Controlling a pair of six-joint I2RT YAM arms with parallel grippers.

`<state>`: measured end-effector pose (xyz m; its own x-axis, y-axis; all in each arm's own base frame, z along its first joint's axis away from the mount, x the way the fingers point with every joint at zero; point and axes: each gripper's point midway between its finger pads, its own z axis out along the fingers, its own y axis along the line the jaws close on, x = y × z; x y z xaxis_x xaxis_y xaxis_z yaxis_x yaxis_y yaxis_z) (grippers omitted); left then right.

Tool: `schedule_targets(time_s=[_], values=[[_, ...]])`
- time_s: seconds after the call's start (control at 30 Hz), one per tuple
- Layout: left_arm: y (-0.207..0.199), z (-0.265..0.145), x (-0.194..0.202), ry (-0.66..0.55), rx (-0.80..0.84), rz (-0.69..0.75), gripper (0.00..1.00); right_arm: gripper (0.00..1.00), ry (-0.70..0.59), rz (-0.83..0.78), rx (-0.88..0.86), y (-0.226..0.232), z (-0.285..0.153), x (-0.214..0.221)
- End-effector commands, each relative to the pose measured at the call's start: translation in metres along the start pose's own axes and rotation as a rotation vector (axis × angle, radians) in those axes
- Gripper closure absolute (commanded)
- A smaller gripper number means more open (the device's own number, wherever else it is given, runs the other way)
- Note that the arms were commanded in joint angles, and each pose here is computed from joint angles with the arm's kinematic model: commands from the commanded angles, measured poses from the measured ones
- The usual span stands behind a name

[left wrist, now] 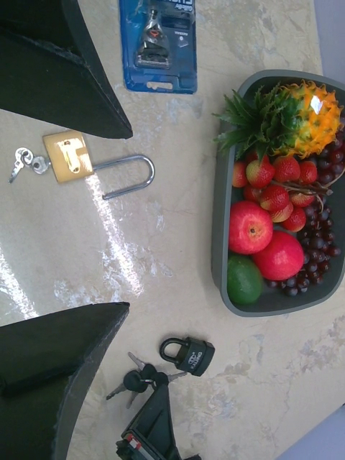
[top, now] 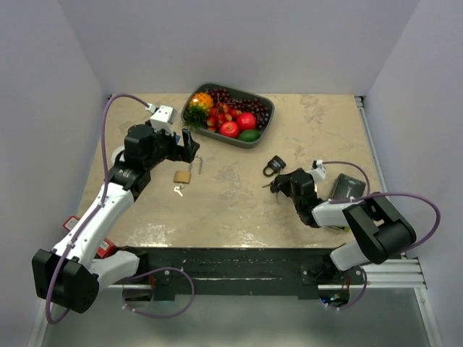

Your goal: Unlock with the key

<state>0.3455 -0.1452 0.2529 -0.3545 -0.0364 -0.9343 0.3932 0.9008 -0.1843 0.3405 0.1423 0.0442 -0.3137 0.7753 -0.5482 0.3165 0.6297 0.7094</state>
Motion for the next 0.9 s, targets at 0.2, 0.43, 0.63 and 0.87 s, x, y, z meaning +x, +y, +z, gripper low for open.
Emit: schedule_targets(time_s=[0.2, 0.43, 0.63, 0.87], values=[[-0.018, 0.004, -0.005, -0.019, 0.1, 0.002, 0.01, 1.0, -0.039, -0.213, -0.311, 0.072, -0.022, -0.023], [-0.041, 0.008, 0.001, -0.006, 0.241, -0.005, 0.01, 1.0, 0.049, -0.395, -0.512, 0.106, -0.043, -0.009], [-0.079, 0.008, 0.009, 0.023, 0.479, -0.028, 0.01, 1.0, 0.15, -0.504, -0.716, 0.142, -0.072, 0.004], [-0.123, -0.01, 0.021, 0.069, 0.755, -0.022, 0.01, 1.0, 0.298, -0.55, -0.954, 0.187, -0.112, 0.016]])
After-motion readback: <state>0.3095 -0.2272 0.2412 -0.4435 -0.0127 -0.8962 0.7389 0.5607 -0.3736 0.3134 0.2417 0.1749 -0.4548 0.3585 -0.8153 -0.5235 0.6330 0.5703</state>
